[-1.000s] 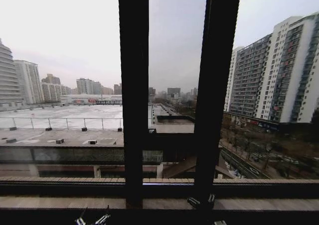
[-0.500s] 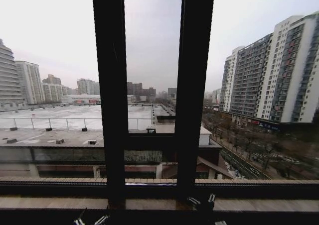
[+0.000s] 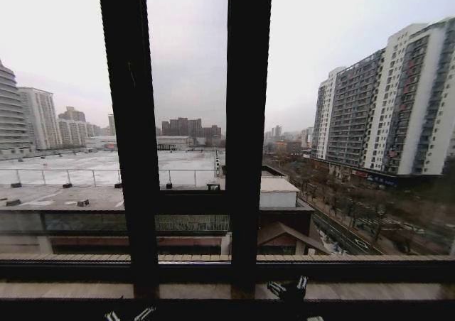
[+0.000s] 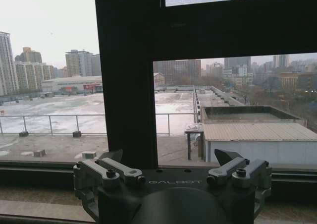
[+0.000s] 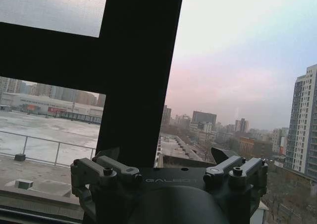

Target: Open the curtains by pulling them apart, changing their state from closed to fully open.

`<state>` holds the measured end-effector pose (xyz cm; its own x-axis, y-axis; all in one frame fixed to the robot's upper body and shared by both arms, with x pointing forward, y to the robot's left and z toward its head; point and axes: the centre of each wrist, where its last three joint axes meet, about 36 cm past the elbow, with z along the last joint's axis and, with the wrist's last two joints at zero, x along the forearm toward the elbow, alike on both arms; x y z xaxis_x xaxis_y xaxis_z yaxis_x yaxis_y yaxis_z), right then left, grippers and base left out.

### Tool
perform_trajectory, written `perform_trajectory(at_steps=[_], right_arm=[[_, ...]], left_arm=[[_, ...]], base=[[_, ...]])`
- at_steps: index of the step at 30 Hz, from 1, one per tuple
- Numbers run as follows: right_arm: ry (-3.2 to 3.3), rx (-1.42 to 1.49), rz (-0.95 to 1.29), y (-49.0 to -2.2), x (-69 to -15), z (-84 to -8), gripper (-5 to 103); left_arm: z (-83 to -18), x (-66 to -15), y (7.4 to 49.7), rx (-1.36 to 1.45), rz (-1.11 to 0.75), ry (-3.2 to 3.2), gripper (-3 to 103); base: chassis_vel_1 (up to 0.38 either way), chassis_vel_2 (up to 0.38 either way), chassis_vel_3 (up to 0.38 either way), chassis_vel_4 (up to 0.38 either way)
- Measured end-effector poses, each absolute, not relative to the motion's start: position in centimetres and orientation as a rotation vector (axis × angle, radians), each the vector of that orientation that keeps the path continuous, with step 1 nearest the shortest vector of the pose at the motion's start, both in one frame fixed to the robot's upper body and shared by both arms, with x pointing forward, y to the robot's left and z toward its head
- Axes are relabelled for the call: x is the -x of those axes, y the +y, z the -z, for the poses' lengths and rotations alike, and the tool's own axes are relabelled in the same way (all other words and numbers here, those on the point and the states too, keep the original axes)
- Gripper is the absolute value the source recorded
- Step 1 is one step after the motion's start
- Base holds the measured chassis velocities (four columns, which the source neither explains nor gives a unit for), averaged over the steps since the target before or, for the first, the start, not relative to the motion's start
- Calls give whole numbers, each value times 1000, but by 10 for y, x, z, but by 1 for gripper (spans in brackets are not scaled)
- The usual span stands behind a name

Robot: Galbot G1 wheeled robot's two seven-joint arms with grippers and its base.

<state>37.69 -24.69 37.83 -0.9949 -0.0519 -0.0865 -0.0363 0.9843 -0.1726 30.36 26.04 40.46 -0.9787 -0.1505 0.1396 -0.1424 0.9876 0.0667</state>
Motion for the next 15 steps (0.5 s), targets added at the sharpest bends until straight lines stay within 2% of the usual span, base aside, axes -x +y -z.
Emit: perform_trajectory(at_steps=[10, 15], right_arm=[[3003, 73, 264, -247, -376, -375, 100], [2988, 96, 281, -246, -372, -370, 100]], left_arm=[[-405, -303, 261, -220, 87, -2993, 100], [-405, -303, 260, -216, 85, -2994, 100]], base=[[-112, -120, 106, 102], [-48, -44, 32, 45]])
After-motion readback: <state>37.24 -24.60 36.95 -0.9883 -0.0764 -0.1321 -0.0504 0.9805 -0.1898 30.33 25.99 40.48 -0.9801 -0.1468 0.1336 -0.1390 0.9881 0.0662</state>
